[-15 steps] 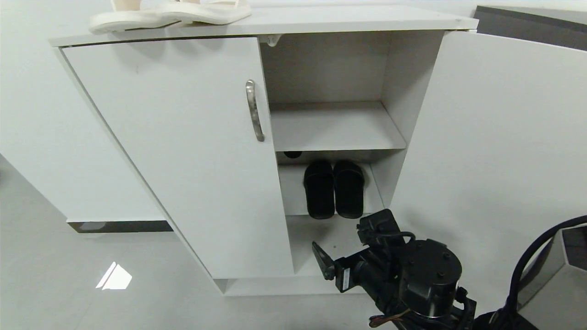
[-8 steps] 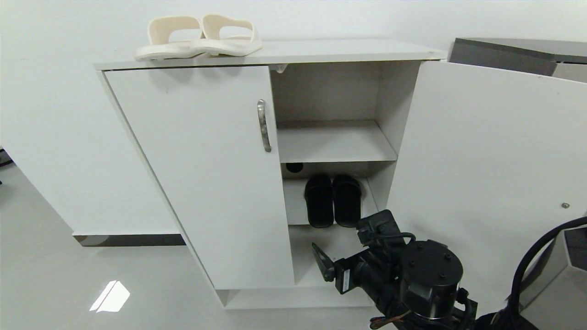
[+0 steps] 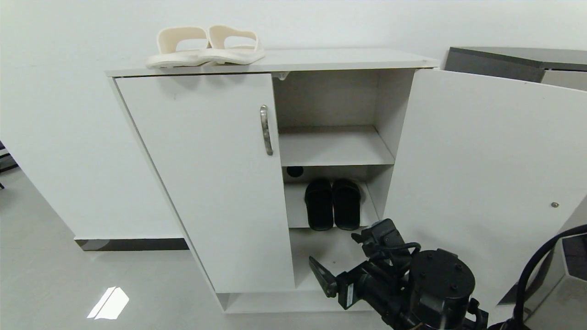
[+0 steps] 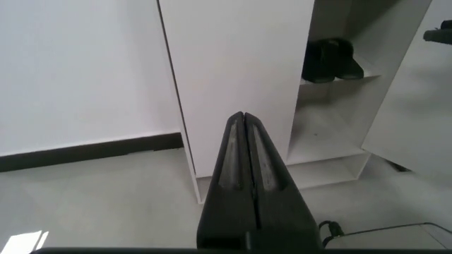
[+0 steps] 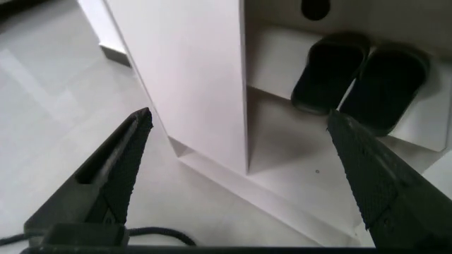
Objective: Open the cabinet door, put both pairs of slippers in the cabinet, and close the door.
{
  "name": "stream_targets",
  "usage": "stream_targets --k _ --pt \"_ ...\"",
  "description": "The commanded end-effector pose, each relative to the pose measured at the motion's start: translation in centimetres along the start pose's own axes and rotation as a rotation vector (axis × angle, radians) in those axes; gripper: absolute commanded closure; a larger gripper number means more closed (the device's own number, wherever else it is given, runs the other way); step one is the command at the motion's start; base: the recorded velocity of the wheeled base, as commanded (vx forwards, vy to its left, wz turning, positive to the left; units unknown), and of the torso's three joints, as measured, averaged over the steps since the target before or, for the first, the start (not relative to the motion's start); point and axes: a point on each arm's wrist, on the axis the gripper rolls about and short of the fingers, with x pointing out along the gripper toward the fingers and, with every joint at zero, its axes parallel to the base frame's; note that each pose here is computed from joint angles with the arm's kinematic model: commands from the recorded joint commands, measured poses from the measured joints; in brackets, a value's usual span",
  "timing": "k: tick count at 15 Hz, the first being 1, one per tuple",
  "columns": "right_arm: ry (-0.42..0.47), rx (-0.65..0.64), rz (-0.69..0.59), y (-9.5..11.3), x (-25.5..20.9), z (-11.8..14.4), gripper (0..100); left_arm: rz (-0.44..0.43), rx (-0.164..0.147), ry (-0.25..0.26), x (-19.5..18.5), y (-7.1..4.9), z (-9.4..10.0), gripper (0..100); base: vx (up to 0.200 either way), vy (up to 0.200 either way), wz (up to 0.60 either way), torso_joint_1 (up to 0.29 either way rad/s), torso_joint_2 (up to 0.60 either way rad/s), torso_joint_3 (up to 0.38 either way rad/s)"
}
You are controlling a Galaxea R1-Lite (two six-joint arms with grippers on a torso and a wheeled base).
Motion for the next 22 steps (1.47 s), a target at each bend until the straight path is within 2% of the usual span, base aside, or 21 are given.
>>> stream_targets --k 1,2,3,5,7,22 --pt "0.004 0.009 0.003 0.0 -0.1 -0.1 0 0.0 -0.009 0.002 0.0 0.0 0.0 100 0.0 0.0 0.0 0.0 0.0 0.0" --pt "0.005 0.026 0.012 0.0 -0.1 -0.1 0 0.0 -0.032 0.002 0.0 0.0 0.0 100 0.0 0.0 0.0 0.0 0.0 0.0" --pt "-0.003 0.051 0.036 0.0 -0.1 0.0 0 0.0 -0.042 0.0 0.0 0.0 0.0 100 0.0 0.0 0.0 0.0 0.0 0.0" --pt "-0.031 0.066 0.073 -0.9 -0.3 -0.2 0 0.0 -0.042 0.0 0.0 0.0 0.0 100 0.0 0.0 0.0 0.0 0.0 0.0" --pt "0.0 0.057 0.098 -1.6 -0.7 -0.7 0 0.0 -0.042 0.0 0.0 0.0 0.0 100 0.0 0.2 0.0 0.002 0.0 0.005" --pt "0.039 0.027 0.102 -1.7 -0.8 -1.6 0 0.0 -0.042 0.0 0.0 0.0 0.0 100 0.0 0.2 0.0 0.003 0.0 0.003"
